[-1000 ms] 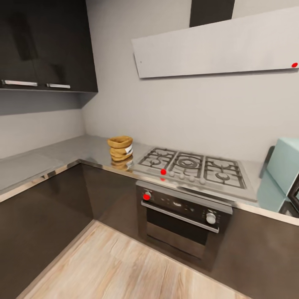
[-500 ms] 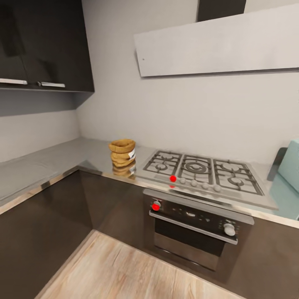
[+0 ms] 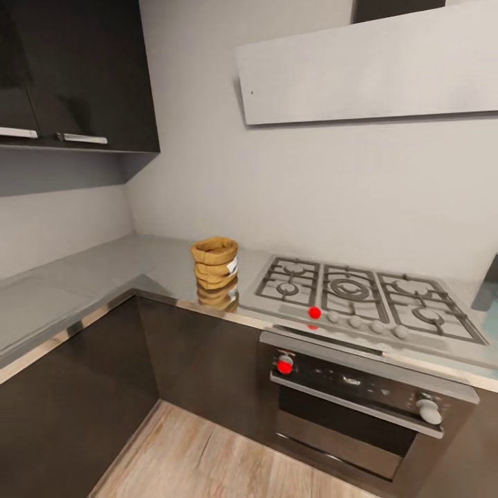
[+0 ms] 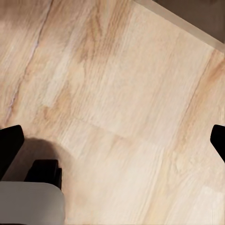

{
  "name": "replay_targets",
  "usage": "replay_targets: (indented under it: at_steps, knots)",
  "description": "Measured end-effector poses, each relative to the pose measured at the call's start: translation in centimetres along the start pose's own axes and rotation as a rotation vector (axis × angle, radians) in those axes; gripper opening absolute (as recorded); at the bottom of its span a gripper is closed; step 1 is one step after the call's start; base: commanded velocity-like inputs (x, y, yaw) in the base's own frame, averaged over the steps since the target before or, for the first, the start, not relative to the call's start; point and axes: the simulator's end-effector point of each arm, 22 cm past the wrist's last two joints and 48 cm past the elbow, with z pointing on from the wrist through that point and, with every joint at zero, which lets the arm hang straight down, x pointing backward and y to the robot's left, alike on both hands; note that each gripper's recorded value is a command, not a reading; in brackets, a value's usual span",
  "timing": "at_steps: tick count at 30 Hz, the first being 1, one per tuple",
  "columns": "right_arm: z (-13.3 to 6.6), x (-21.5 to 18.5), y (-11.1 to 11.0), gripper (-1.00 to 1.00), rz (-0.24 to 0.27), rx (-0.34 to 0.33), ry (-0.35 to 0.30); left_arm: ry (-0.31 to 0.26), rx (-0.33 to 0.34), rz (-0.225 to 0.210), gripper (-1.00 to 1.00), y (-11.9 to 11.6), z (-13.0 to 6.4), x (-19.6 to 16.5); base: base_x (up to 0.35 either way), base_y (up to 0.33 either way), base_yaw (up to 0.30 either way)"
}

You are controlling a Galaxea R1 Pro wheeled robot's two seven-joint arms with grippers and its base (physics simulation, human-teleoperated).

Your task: In the kitchen, take the popcorn bag from the countertop, put it into the microwave, and heat it until the popcorn is cooked so the cooked popcorn ends up inside the bag.

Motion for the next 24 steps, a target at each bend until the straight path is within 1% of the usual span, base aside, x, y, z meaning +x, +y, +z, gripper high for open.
replay_targets:
  at_steps: [6, 8, 20, 24]
  knots:
    - [0.0, -0.09, -0.02, 1.0, 0.006, 0.001, -0.004, -0.002, 0.001, 0.001, 1.0, -0.03, 0.0, -0.07, 0.304, 0.171, -0.004]
    - [0.0, -0.06, 0.0, 1.0, 0.009, 0.001, -0.003, -0.004, 0.001, 0.001, 1.0, -0.05, 0.01, -0.13, 0.305, 0.19, -0.121]
    - [0.0, 0.03, 0.09, 1.0, 0.009, 0.0, 0.001, -0.009, 0.004, 0.007, 1.0, -0.17, 0.0, -0.21, 0.269, 0.247, -0.237]
    - [0.01, 0.03, 0.09, 1.0, 0.009, 0.0, 0.001, -0.009, 0.003, 0.005, 1.0, -0.17, 0.0, -0.2, 0.153, 0.264, -0.209]
